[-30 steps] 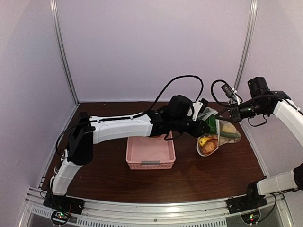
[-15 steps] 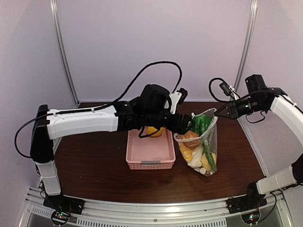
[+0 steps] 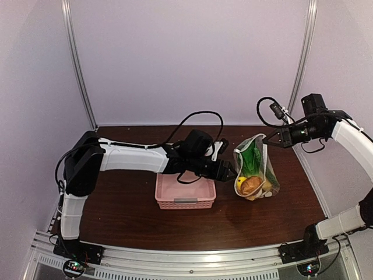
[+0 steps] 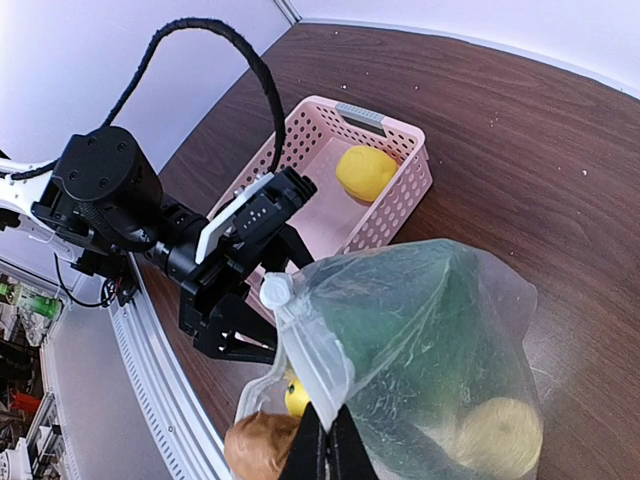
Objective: Place the food in the zip-top bag and seal the zipper
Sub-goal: Adjust the fake vegetable in the zipper food storage bag, then adjust the zipper food storage bag.
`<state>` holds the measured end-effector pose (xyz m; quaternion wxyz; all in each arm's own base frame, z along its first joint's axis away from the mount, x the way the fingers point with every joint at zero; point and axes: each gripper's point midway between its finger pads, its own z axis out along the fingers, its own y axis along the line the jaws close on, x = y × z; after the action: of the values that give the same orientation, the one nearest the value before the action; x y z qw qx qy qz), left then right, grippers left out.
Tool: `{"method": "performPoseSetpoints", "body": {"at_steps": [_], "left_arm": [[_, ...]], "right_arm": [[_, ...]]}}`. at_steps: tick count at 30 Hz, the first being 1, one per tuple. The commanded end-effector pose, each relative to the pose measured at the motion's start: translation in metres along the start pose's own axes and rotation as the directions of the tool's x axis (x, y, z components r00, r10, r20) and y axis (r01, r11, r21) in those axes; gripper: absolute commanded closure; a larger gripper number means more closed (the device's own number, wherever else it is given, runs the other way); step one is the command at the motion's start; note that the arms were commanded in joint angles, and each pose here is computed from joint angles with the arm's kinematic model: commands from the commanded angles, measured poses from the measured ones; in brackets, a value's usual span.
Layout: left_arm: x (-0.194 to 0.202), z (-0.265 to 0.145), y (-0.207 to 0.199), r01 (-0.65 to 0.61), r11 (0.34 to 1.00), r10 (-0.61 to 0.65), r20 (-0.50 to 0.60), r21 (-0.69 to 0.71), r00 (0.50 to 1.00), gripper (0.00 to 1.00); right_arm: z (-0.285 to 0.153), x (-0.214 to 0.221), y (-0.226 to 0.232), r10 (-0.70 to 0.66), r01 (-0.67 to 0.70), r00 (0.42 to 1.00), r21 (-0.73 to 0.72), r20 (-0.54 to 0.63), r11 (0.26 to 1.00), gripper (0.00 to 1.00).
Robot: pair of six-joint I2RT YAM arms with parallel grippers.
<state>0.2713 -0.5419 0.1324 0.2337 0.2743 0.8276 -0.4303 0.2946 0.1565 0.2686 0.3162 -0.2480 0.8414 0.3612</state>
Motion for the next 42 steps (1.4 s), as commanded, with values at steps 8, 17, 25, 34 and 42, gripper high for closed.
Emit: {"method": "performPoseSetpoints", "body": {"at_steps": [8,17,25,34,42], "left_arm": [[-0.033,-0.058,-0.024,0.057,0.998,-0.047,0.266,-0.032,0.963,0.32],[-0.024,-0.035,-0.047,0.028,0.996,-0.044,0.197,0.082,0.979,0.36],[-0.018,-0.005,-0.037,0.041,0.999,-0.045,0.108,0.036,0.993,0.5],[-0.091,-0.064,-0.115,-0.137,0.986,0.111,0.233,0.099,0.966,1.0],[-0.128,-0.07,-0.057,-0.111,0.988,0.137,0.276,-0.107,0.951,1.0]], "right_arm": [[-0.011,-0.008,0.006,-0.037,0.035,0.998,0.027,0.06,0.999,1.0],[-0.011,-0.007,0.006,-0.041,0.039,0.997,0.031,0.062,0.999,1.0],[-0.015,-0.007,0.01,-0.048,0.046,0.996,0.034,0.072,0.998,1.0],[-0.029,-0.002,-0.015,-0.116,0.119,0.993,0.222,-0.026,0.968,0.98],[-0.068,-0.03,-0.031,-0.093,0.077,0.995,0.35,0.028,0.934,1.0]]}}
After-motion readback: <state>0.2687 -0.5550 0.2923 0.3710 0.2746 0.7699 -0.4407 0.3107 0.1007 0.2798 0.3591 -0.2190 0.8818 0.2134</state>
